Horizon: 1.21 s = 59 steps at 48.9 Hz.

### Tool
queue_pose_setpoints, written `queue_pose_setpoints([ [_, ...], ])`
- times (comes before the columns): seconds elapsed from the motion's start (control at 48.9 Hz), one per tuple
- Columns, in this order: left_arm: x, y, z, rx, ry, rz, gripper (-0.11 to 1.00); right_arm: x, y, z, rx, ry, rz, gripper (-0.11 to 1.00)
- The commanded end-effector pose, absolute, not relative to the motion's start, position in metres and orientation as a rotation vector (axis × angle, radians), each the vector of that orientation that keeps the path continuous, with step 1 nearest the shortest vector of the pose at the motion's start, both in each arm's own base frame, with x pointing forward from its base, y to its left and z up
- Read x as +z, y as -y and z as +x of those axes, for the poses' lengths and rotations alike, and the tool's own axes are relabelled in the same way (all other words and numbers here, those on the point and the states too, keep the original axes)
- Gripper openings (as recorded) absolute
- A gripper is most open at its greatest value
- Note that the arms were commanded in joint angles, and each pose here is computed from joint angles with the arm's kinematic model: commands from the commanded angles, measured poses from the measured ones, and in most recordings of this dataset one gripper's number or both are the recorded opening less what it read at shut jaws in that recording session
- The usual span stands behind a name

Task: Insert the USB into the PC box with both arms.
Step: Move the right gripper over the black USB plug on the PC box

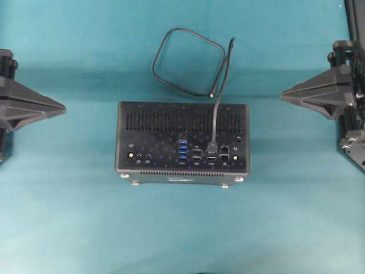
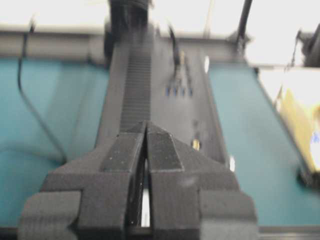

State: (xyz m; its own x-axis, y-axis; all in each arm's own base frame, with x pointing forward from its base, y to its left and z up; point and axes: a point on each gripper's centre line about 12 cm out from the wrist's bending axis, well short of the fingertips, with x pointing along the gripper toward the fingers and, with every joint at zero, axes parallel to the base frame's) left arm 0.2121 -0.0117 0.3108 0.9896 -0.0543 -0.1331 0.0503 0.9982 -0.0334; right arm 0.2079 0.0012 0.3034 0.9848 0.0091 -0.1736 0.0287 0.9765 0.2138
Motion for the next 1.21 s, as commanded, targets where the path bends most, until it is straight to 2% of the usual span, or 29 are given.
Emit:
queue_pose_setpoints([
  [0.0,0.318,0.013,0.218,-0.054,-0.186,-0.024,0.00,0.327,-0.004,0.213,-0.001,-0.202,0.265,0.01],
  [0.184,0.312,0.013,0.223,-0.051,-0.291,-0.020,0.00,0.339,-0.015,0.227,0.024,-0.360,0.319,0.01],
  [0.45,0.312,0.013,0.224,-0.050,-0.311,-0.020,0.00,0.339,-0.026,0.272,0.030,-0.582,0.307,0.02],
  [0.634,0.311,0.013,0.224,-0.050,-0.314,-0.020,0.00,0.339,-0.031,0.303,0.020,-0.745,0.295,0.09],
  [0.756,0.312,0.013,0.224,-0.050,-0.312,-0.020,0.00,0.339,-0.033,0.314,0.012,-0.834,0.289,0.24],
  [1.002,0.311,0.013,0.224,-0.050,-0.315,-0.020,0.00,0.342,-0.039,0.339,0.018,-0.909,0.275,0.83],
  [1.186,0.308,0.012,0.223,-0.048,-0.318,-0.020,0.00,0.331,-0.043,0.349,0.023,-0.941,0.268,0.81],
])
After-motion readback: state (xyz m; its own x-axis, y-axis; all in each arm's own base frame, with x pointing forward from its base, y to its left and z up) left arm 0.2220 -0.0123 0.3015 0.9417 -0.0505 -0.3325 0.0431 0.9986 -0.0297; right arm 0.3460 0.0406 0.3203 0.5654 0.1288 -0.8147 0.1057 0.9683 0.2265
